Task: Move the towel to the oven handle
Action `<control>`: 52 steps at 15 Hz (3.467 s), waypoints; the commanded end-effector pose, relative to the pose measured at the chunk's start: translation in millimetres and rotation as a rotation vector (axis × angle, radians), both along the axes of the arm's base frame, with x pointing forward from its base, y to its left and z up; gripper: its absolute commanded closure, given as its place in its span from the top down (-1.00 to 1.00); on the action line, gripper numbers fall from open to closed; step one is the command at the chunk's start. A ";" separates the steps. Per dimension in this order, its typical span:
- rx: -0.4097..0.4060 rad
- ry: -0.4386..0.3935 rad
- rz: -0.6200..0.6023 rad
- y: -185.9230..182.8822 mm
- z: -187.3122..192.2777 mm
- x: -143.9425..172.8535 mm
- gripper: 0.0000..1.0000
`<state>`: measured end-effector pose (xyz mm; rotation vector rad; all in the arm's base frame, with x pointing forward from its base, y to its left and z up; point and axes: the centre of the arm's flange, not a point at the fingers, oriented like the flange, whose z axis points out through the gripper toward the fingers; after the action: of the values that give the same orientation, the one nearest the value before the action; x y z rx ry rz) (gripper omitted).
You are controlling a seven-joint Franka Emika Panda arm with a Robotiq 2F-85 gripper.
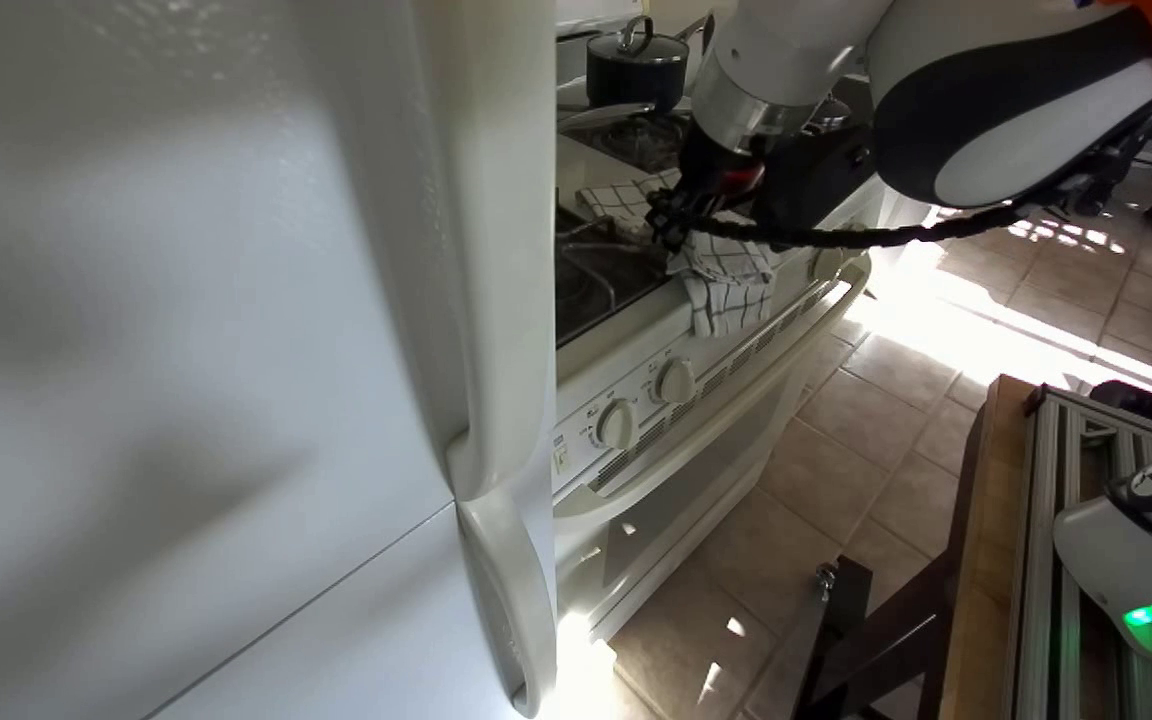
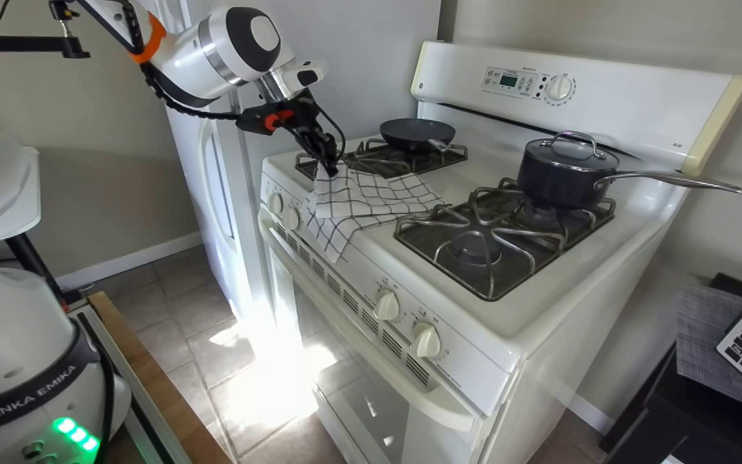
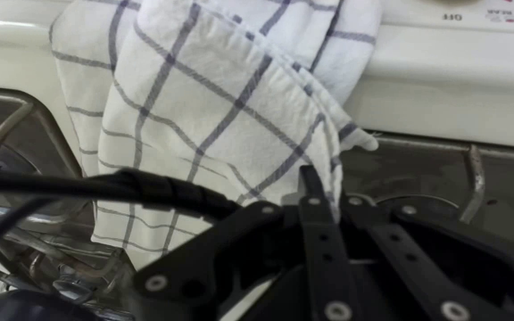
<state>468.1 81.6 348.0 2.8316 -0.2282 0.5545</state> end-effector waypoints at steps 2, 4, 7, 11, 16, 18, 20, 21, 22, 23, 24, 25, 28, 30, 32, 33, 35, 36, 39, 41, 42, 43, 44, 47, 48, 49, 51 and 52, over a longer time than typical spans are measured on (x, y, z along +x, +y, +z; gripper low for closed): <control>0.020 0.028 0.035 -5.5 33.1 -4.9 -0.99; 0.018 0.060 0.077 -11.7 46.4 -8.4 -0.99; 0.012 0.131 0.140 -23.5 66.6 -17.6 -0.99; -0.003 0.225 0.153 -33.5 95.7 -34.7 -0.99; -0.030 0.313 0.116 -40.0 129.6 -62.6 -0.99; -0.043 0.357 0.112 -42.3 139.4 -71.9 -0.99; -0.060 0.417 0.104 -44.0 151.3 -83.7 -0.99; -0.065 0.442 0.096 -44.4 156.9 -89.2 -0.99; -0.072 0.463 0.084 -43.7 163.7 -93.5 -0.99; -0.071 0.475 0.082 -43.7 169.2 -96.9 -0.99; -0.076 0.488 0.073 -43.7 177.2 -99.8 -0.99; -0.101 0.496 0.046 -44.0 184.7 -103.0 -0.99; -0.103 0.506 0.030 -45.3 206.0 -110.6 -0.99; -0.123 0.489 0.005 -44.9 215.6 -110.7 -0.99; -0.135 0.483 0.004 -45.6 221.8 -112.6 -0.99; -0.140 0.488 0.007 -45.6 224.2 -113.9 -0.99; -0.156 0.497 0.008 -45.5 224.9 -117.3 -0.99; -0.167 0.514 0.003 -45.0 224.8 -120.3 -0.99; -0.162 0.560 -0.001 -42.6 230.7 -134.6 -0.99; -0.164 0.574 -0.006 -41.2 234.1 -142.6 -0.99; -0.168 0.577 -0.012 -40.2 234.7 -144.8 -0.99; -0.171 0.575 -0.013 -39.5 234.2 -145.9 -0.99; -0.169 0.567 -0.016 -38.4 233.0 -145.2 -0.99; -0.175 0.566 -0.014 -36.1 226.2 -142.4 -0.99; -0.181 0.575 -0.012 -35.6 223.5 -142.8 -0.99; -0.184 0.585 -0.007 -35.3 219.5 -144.3 -0.99; -0.173 0.594 0.006 -35.1 208.5 -149.9 -0.99; -0.168 0.594 0.020 -35.5 199.0 -154.2 -0.99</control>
<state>328.7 44.1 568.0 2.6814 -0.0626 -0.2591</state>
